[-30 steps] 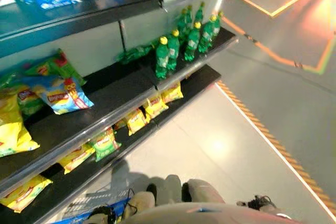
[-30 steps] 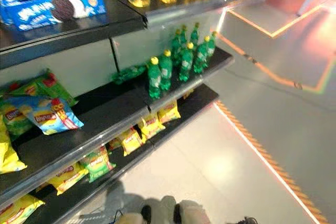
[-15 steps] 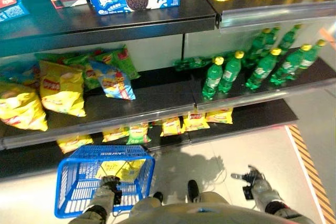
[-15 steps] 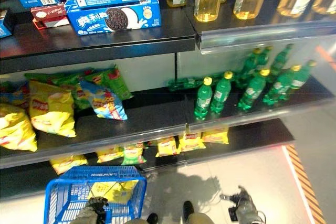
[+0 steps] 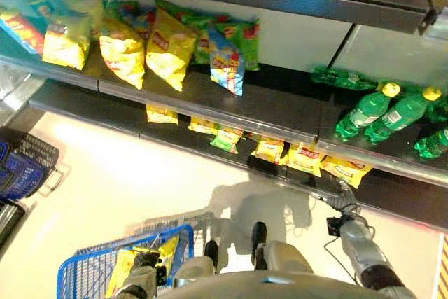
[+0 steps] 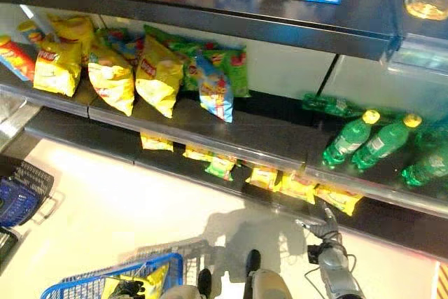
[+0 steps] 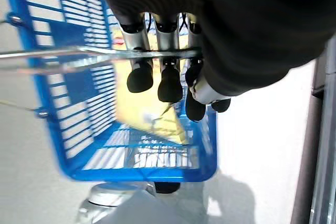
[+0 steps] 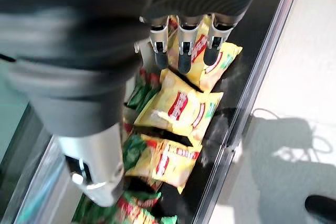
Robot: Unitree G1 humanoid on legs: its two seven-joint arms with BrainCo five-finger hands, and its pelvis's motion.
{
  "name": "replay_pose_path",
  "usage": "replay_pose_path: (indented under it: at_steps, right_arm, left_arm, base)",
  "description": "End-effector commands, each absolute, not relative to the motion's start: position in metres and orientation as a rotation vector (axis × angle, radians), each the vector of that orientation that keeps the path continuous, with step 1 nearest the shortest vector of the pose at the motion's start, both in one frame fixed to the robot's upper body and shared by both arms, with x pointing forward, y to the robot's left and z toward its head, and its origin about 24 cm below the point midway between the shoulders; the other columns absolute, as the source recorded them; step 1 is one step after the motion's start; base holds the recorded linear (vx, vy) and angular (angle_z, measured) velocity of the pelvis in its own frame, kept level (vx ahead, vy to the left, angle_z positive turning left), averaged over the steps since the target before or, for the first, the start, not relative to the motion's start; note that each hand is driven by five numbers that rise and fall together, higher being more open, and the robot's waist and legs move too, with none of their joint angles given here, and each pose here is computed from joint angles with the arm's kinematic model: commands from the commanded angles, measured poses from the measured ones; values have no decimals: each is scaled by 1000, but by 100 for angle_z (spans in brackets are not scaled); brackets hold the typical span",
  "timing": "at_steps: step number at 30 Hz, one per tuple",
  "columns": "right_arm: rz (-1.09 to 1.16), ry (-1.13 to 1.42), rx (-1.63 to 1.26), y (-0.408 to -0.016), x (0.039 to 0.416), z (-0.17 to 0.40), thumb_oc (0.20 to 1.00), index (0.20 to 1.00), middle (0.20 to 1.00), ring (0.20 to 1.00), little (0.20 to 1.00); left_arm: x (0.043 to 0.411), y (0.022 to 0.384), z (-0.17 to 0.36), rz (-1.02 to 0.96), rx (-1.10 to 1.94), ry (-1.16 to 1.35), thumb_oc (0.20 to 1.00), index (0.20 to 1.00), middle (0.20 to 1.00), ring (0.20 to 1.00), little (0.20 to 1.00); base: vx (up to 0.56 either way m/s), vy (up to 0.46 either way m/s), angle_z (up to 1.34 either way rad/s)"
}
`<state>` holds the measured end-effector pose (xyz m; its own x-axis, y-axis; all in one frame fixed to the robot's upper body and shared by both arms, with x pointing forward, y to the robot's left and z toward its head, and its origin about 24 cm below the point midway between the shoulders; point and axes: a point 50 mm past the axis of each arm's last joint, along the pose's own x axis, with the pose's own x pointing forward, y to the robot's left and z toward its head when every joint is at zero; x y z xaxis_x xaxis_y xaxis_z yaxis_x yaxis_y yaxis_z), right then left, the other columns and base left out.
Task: Pick up the snacks into the basket
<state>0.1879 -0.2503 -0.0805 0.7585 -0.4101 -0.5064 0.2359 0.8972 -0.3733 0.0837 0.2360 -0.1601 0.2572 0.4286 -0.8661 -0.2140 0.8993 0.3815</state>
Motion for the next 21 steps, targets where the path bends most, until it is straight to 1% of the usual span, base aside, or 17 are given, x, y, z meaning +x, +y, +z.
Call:
replay_pose_path:
  at_steps: [1, 6, 8, 13, 16, 19, 21]
  right_arm:
    - [-401, 500, -273, -255, 194, -62, 1000, 1000, 1000, 1000, 1000]
    - [-367, 404, -242, -244, 204, -46, 1000, 1000, 1000, 1000, 1000]
    - [-355, 327, -241, -243, 209, -31, 1000, 1000, 1000, 1000, 1000]
    - [-373, 245, -220, -243, 212, -16, 1000, 1000, 1000, 1000, 1000]
    - [-401, 231, -201, -249, 213, -11, 1000, 1000, 1000, 1000, 1000]
    - [-407, 234, -208, -252, 213, -11, 1000, 1000, 1000, 1000, 1000]
    - [-497, 240, -229, -274, 215, -6, 1000, 1000, 1000, 1000, 1000]
  left_arm:
    - [97, 239, -154, 423, 273, 1163, 200, 200, 200, 200, 200]
    - [101, 246, -150, 442, 287, 1126, 200, 200, 200, 200, 200]
    - [101, 248, -148, 447, 288, 1111, 200, 200, 200, 200, 200]
    - [105, 246, -146, 439, 270, 1078, 200, 200, 200, 200, 200]
    - [115, 243, -141, 403, 255, 1022, 200, 200, 200, 200, 200]
    - [116, 242, -140, 394, 250, 1013, 200, 200, 200, 200, 200]
    - [130, 235, -132, 340, 211, 929, 200, 200, 200, 200, 200]
  base:
    - [-45, 163, 5]
    - [-11, 83, -8]
    - [16, 81, -23]
    - [25, 38, -19]
    - [33, 21, -10]
    - [20, 16, -12]
    - [36, 55, -5]
